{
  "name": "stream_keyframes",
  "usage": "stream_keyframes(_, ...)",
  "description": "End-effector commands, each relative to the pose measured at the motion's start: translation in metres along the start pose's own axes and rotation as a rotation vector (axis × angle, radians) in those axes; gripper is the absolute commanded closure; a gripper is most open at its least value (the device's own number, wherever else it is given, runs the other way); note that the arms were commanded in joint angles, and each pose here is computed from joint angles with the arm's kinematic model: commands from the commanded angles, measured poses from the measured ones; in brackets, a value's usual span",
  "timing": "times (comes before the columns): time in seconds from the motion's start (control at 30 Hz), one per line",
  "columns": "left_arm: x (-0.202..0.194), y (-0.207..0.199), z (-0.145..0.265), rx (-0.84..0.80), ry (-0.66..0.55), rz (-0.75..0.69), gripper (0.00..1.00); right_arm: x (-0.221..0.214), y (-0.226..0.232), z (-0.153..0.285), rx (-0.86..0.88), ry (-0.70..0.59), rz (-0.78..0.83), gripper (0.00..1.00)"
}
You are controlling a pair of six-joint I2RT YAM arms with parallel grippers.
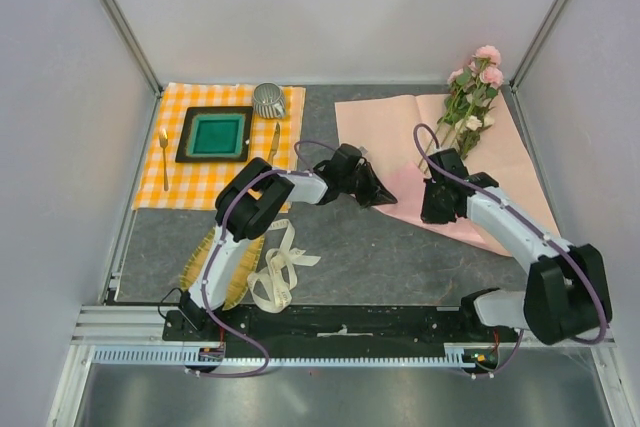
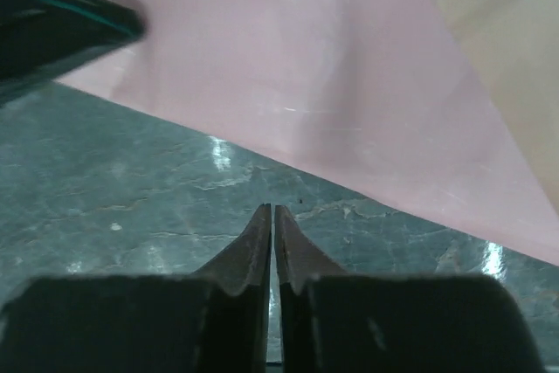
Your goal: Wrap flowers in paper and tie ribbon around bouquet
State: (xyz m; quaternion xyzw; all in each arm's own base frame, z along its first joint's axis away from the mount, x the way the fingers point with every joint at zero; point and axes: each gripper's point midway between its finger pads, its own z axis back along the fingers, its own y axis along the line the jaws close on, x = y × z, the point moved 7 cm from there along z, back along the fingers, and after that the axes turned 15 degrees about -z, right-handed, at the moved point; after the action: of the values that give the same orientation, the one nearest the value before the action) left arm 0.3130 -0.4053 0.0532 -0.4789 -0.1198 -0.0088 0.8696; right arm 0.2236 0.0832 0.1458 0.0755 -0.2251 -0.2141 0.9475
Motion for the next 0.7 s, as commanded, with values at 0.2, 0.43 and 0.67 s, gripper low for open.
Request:
stream_keyframes(0.2, -0.008, 0.024, -0.006, 0.137, 0.045, 0.121, 0.99, -0.008, -0.058, -0.051, -0.193, 0.025, -0.25, 1.0)
stream_keyframes(0.43, -0.008, 0.025, -0.006, 0.141, 0.053, 0.131, 0.99, 0.001, -0.083, -0.044, -0.248, -0.024, -0.377, 1.0)
stream_keyframes(0.67, -0.008, 0.025, -0.008, 0.125, 0.072, 0.134, 0.99, 0.014, -0.081, -0.027, -0.171, -0.02, -0.48, 1.0)
